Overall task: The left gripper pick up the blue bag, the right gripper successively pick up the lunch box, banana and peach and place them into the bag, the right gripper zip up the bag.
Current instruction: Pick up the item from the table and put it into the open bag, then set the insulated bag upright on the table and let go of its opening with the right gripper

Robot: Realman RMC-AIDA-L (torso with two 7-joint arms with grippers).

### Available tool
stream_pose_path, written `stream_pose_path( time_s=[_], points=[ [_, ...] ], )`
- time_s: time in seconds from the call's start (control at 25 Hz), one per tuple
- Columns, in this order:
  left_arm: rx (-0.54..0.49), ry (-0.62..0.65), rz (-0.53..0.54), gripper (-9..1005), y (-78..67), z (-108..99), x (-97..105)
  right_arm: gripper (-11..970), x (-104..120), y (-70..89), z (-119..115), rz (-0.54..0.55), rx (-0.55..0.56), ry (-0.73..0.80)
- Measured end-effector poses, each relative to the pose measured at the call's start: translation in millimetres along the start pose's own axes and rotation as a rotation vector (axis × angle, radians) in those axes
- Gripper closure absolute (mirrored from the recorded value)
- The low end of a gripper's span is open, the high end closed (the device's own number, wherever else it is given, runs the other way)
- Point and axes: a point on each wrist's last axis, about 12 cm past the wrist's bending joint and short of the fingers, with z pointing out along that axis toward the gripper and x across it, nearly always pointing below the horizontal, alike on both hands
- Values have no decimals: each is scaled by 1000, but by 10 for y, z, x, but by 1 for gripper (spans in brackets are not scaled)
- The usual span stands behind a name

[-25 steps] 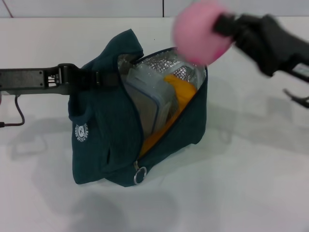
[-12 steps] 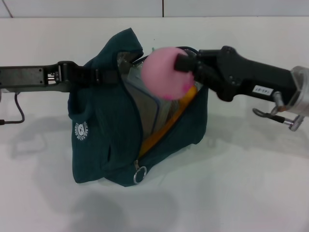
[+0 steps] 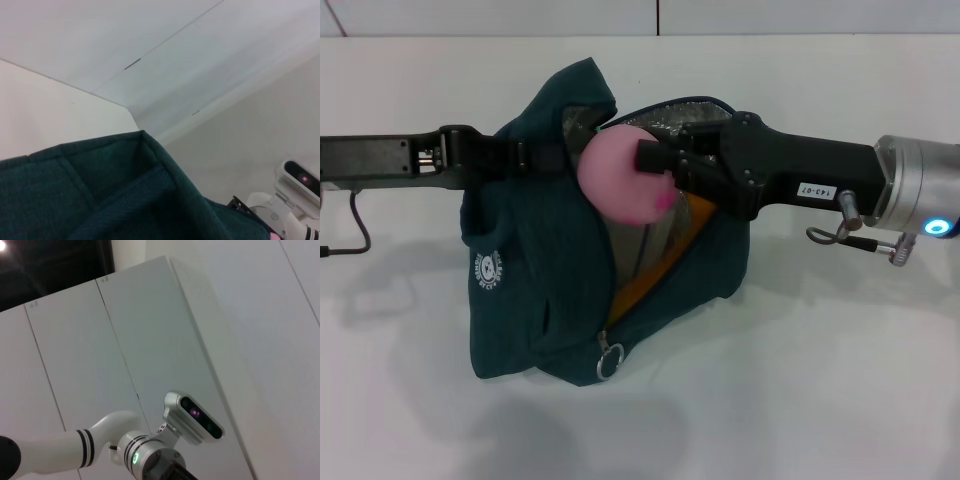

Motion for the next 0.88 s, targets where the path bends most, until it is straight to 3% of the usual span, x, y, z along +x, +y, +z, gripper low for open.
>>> stream_pose_path(
  time_s=[0.32,0.52,0.6,0.76,0.88],
  points=[
    [-1,0,1,950,0,-6,-4,795,12,9,-6,12,4,-10],
    [-2,0,1,950,-1,-10,-6,604,13,12,-50,18,23,-43],
    [-3,0,2,950,-1,-11,-6,340,23,20,-105,24,43,-69],
    [-3,0,0,950,0,-13,-5,310,27,39,-223,25,77,-113],
    [-6,-1,-4,950,5,-25,5,288,43,73,-492,67,164,-213]
  ],
)
